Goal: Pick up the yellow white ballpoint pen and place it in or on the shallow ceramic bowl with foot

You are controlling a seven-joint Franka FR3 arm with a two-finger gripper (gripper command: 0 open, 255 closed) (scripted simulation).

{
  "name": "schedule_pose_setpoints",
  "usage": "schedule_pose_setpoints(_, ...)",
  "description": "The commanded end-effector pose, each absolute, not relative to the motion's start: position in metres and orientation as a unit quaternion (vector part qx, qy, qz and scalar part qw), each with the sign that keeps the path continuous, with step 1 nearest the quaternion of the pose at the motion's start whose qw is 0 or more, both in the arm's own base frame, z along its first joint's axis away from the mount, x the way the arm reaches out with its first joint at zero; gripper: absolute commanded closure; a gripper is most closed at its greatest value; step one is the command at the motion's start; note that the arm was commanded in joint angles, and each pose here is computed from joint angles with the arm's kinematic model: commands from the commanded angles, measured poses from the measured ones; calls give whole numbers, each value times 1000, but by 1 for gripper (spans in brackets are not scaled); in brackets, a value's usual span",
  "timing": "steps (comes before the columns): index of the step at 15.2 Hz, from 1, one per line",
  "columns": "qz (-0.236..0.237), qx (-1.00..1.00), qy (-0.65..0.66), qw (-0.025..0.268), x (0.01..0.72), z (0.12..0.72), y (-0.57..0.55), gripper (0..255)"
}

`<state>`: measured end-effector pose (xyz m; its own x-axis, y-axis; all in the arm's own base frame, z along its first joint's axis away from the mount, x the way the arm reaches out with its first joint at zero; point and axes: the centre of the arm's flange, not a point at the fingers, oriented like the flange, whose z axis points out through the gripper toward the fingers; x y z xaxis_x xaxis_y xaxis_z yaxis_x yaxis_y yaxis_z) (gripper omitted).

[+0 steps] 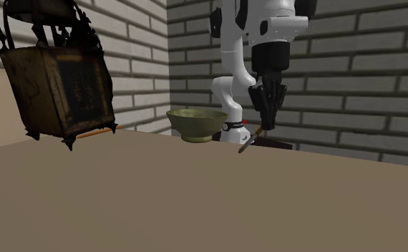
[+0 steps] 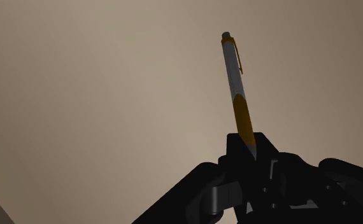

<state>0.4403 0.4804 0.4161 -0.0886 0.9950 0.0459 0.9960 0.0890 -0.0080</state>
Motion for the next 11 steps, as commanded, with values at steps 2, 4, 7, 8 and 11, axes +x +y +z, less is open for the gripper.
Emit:
schedule_pose_setpoints(2,-12,-675,-738,20,441,432,481,255)
schedule_pose_setpoints(4,-12,-675,-738,20,441,443,481,255)
schedule_pose_setpoints(7,-12,-675,-738,20,441,459,481,255)
schedule_pose_setpoints(8,-12,-675,-738,20,441,464,481,255)
schedule_pose_setpoints(11,-12,-675,-738,20,441,480,481,255)
